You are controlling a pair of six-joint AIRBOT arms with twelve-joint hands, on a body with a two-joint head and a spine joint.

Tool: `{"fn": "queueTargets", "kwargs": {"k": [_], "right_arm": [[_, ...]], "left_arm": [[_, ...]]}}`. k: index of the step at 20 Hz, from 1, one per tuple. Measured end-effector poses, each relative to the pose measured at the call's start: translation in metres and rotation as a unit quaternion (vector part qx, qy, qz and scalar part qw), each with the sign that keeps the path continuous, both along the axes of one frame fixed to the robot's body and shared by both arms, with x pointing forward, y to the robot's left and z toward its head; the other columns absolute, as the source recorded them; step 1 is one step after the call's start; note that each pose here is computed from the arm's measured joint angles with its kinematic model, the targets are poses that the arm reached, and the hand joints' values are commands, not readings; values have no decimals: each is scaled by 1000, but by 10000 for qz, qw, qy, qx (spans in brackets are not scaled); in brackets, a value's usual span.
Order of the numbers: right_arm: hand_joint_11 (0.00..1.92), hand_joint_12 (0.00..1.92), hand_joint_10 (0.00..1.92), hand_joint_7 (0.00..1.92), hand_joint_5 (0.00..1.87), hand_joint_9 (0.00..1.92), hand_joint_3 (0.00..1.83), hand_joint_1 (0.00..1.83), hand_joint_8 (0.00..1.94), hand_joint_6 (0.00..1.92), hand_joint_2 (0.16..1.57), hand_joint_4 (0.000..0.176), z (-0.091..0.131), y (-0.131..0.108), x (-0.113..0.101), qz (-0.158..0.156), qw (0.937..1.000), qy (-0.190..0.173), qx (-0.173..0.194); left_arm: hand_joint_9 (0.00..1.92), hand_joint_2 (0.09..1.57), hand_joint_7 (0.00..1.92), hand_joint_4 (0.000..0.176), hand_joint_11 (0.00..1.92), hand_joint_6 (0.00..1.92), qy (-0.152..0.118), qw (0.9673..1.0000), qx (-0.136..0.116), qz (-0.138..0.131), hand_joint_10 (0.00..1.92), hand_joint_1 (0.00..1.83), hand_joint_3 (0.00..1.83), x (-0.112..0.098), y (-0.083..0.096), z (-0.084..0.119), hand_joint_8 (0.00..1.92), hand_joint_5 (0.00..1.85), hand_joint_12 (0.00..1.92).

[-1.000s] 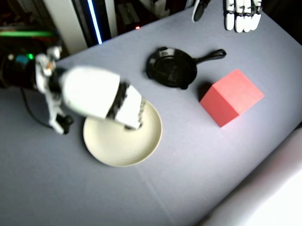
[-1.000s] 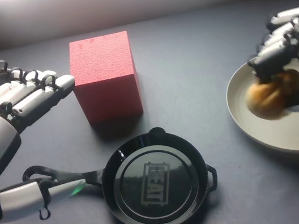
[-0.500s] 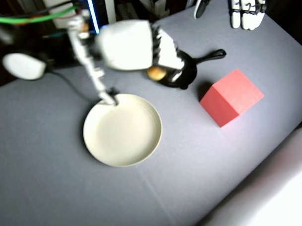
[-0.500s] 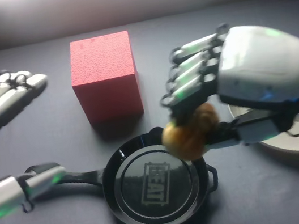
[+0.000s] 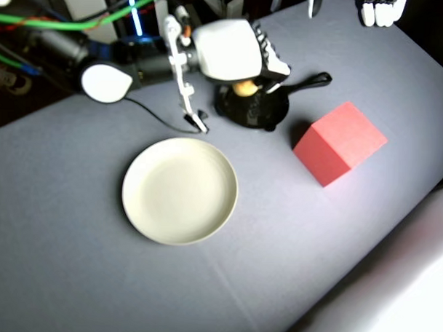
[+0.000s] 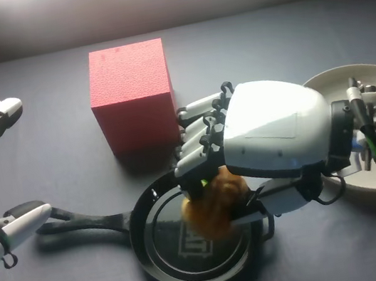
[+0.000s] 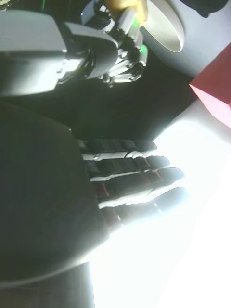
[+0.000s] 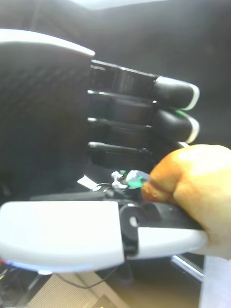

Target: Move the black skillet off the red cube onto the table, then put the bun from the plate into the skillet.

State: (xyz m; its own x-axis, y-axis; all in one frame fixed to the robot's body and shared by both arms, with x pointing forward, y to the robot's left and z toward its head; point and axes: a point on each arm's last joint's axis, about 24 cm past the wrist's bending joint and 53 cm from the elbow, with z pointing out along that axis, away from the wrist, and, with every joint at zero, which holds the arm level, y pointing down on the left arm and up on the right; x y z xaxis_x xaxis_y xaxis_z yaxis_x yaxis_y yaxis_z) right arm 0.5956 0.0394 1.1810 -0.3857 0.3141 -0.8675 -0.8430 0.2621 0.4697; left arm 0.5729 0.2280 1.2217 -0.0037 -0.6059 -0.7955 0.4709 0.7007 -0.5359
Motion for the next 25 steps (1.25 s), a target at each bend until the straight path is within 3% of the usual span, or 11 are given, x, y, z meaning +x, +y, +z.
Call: {"fn": "queueTargets", "kwargs": {"k": [1,2,4,5,12,13,14,15,17,22,25], "right_arm": [[105,1571,1221,535,804,377,0,1066,1186,1219,1204,0,-6,1,3,-42,9999,46,-89],[20,1148,720,349,532,246,0,945,686,579,1149,75,-10,2,5,-69,9998,73,-148],[0,907,205,333,466,281,0,835,163,60,1101,91,-13,1,9,-126,9997,132,-181],[0,704,78,298,395,234,0,778,56,11,1099,124,-12,1,10,-141,9997,134,-158],[0,748,5,301,364,252,0,827,2,1,1023,24,-1,-17,16,-321,9993,189,-42],[0,843,2,286,358,266,2,821,0,0,992,41,5,-32,18,-422,9988,221,127],[0,1010,11,329,388,313,0,906,7,4,950,12,8,-46,21,-536,9978,277,268],[0,845,13,313,331,275,7,883,8,4,992,18,9,-65,24,-697,9962,350,389],[0,522,1,257,252,196,13,781,0,0,1109,91,7,-106,34,-1122,9906,536,562],[214,343,5,417,406,406,0,202,1,1,1327,17,33,-179,28,-1720,9711,507,1574],[328,353,12,509,469,524,0,400,6,5,1339,0,40,-201,11,-1861,9635,378,1889]], "left_arm": [[375,1162,368,0,0,1,3,10000,2,0,2,456,7,0,0,0,2,319,1017],[359,1146,347,0,0,2,1,10000,1,-15,1,460,0,-1,-1,0,0,318,975],[361,1135,344,0,0,4,19,10000,-18,-22,4,442,0,-2,-2,-1,1,328,1034],[351,1139,336,0,0,3,42,10000,-39,-20,2,489,0,-2,-3,-3,0,327,999],[311,1156,282,9,0,3,79,10000,-44,-2,0,478,2,-2,-2,-6,3,308,867],[324,1141,300,12,0,8,78,10000,-48,6,4,472,0,-2,-2,-6,7,327,904],[322,1137,302,24,0,7,76,10000,-51,11,3,459,0,-2,-1,-6,6,329,910],[317,1137,300,33,0,6,71,10000,-60,18,1,449,0,-2,-1,-5,4,328,908],[317,1139,298,22,0,3,43,10000,-76,23,0,470,0,-2,-1,-4,1,327,925],[399,1110,372,21,0,0,-31,9996,-268,-39,20,347,0,-3,0,1,11,325,1141],[461,1120,402,0,0,0,62,9986,-494,-188,34,269,1,-2,-4,-4,10,242,1334]]}}
